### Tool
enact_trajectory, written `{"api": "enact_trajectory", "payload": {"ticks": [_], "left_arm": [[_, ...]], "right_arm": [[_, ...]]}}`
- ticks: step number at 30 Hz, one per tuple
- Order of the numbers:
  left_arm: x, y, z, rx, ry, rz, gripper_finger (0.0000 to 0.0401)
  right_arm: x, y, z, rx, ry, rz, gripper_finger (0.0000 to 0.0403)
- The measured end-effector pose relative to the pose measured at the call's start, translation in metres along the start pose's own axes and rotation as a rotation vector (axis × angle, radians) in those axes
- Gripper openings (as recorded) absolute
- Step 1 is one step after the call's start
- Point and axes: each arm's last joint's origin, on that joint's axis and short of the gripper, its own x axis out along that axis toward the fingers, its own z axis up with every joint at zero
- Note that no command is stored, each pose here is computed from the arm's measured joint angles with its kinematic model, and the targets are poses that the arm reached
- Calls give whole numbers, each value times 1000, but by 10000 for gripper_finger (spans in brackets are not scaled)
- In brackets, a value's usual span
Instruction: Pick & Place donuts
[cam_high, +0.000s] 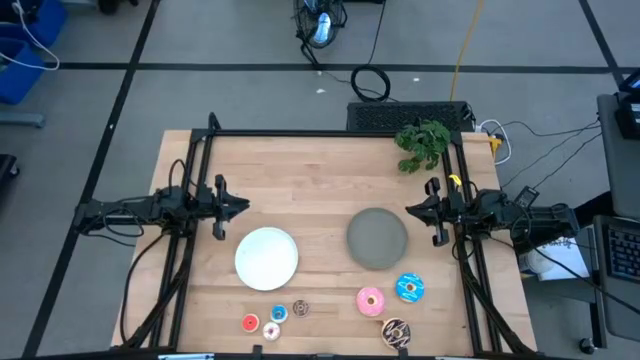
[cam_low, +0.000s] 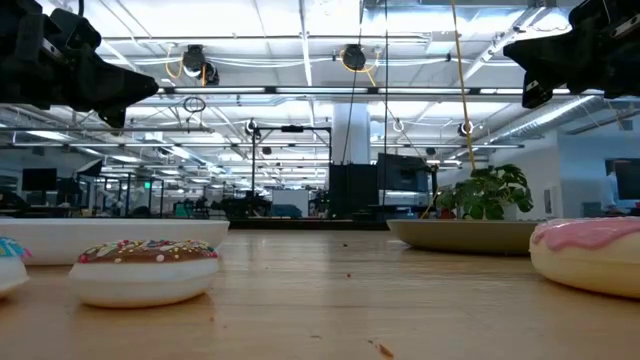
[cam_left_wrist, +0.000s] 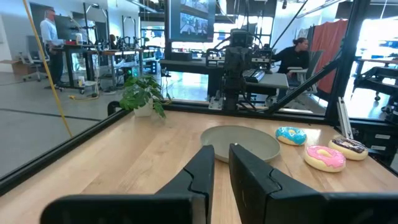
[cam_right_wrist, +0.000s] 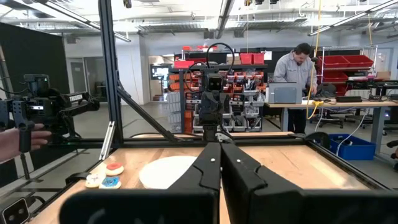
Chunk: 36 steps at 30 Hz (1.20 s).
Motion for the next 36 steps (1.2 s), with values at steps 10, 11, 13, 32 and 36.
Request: {"api": "enact_trajectory", "payload": {"ticks": [10,11,13,32,36], "left_arm": [[0,0,0,0,0,0,51],[0,0,0,0,0,0,51],[0,0,0,-14,0,0,51],[-1,-12,48,-129,-106,-170,51],[12,-20,89,-120,-6,-84,51]], "right_arm": [[0,0,0,0,0,0,0],[0,0,0,0,0,0,0],[0,0,0,0,0,0,0],[0,0,-6,2,60,-2,0],[0,0,-6,1,62,-2,0]]}}
